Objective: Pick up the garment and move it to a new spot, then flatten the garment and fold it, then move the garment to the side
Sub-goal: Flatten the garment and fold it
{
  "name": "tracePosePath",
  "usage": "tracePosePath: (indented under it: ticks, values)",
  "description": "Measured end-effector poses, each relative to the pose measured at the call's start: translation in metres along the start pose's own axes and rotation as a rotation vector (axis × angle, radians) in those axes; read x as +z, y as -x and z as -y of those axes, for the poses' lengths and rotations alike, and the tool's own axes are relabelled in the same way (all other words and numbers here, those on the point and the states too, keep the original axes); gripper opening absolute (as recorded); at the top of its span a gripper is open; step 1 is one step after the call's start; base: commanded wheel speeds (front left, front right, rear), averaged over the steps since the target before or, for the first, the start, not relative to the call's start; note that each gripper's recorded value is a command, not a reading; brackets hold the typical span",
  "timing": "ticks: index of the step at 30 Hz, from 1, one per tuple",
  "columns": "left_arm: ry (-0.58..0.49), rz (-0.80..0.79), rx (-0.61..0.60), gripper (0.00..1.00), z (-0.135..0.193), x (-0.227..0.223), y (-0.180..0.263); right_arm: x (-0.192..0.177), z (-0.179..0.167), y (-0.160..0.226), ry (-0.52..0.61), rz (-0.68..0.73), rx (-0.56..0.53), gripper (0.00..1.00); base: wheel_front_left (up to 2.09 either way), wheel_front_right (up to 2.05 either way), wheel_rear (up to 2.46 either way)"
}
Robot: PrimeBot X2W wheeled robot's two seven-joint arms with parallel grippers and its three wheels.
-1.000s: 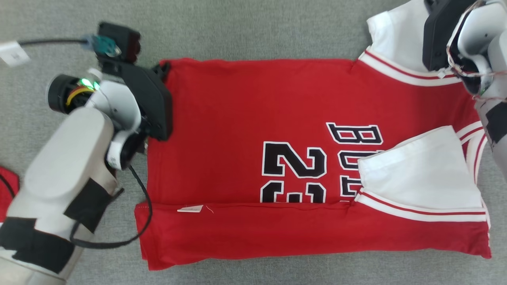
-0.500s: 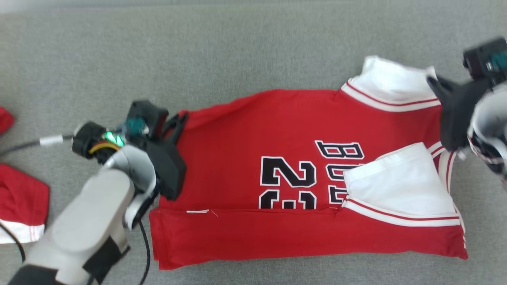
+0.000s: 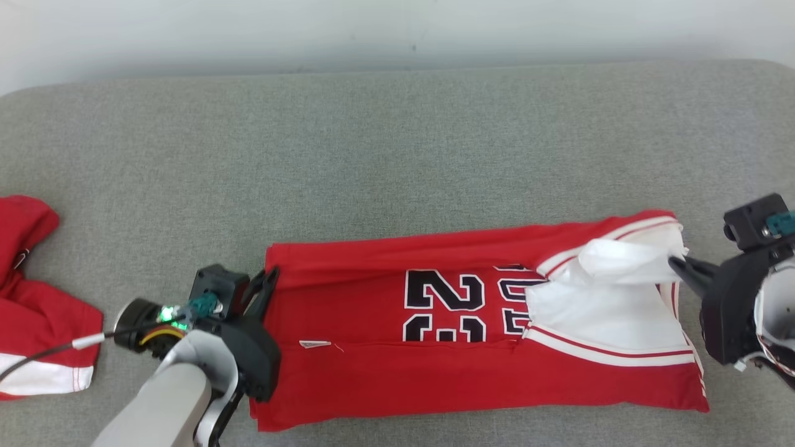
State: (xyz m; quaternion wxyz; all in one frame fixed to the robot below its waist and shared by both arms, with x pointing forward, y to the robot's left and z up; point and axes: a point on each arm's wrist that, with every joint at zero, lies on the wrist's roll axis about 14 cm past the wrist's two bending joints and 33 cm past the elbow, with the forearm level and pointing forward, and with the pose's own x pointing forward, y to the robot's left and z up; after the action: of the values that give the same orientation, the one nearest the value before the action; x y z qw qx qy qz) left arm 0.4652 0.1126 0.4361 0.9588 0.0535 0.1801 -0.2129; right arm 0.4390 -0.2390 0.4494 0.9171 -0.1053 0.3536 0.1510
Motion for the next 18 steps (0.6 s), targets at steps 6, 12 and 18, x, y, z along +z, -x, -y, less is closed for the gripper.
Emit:
tracePosePath:
  ticks: [6,12,18]
  values:
    - [0.034,-0.022,0.023,0.0,0.001,-0.02,0.009,-0.023,-0.011,0.018,-0.031,-0.049,0.011,0.0,0.0,0.0,0.0]
    - [0.056,-0.034,0.046,0.0,-0.001,-0.031,0.014,-0.037,-0.023,0.027,-0.047,-0.089,0.023,0.0,0.0,0.0,0.0]
    - [0.074,-0.026,0.062,0.0,-0.002,-0.034,0.019,-0.052,-0.033,0.038,-0.069,-0.141,0.034,0.0,0.0,0.0,0.0]
